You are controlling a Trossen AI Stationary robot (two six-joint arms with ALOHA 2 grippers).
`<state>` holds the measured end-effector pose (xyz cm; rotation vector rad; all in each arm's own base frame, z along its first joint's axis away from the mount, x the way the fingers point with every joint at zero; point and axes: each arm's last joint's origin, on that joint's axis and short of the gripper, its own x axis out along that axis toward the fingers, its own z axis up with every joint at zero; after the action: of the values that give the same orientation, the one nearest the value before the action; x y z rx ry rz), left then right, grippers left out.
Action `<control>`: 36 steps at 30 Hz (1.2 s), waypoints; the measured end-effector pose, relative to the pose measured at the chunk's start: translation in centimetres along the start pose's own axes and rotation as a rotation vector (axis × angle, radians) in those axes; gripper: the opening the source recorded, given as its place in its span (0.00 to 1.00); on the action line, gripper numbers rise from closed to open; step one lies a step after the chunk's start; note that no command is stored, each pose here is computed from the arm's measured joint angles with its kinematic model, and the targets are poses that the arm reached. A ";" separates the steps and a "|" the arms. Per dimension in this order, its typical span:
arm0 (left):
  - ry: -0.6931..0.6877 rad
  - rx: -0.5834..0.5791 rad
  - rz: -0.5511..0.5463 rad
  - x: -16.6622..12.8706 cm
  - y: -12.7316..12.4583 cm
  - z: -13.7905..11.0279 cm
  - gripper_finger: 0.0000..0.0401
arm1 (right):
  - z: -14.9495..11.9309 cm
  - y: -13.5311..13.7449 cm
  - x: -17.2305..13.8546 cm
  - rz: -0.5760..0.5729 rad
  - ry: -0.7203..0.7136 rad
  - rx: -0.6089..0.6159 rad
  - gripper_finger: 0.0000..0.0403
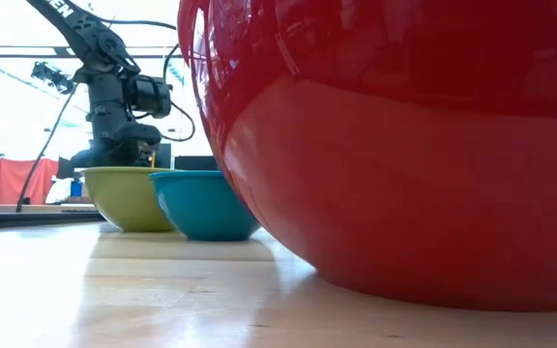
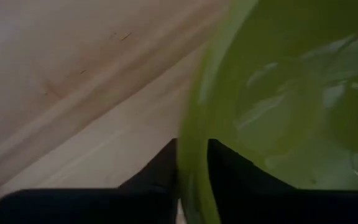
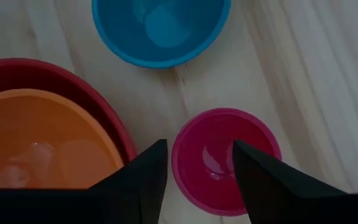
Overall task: Nest bowls inside each other
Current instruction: Stack the green bowl on top of the orange bowl
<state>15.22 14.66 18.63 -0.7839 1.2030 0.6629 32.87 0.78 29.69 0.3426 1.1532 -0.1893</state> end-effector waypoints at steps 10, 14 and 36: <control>-0.013 -0.012 -0.010 -0.1 -0.1 0.1 0.03 | 0.0 0.0 0.0 -0.001 0.000 0.000 0.47; -0.019 -0.011 0.006 -0.1 -0.1 0.1 0.03 | 0.0 0.0 0.0 0.000 0.000 0.000 0.47; -0.263 0.096 -0.094 -9.2 -4.0 3.7 0.03 | -0.6 -2.0 -4.9 0.001 -0.125 0.126 0.47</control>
<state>18.28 15.04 28.84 -0.6461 0.9454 0.6059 29.78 -1.06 33.61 0.4367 1.0202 -0.2794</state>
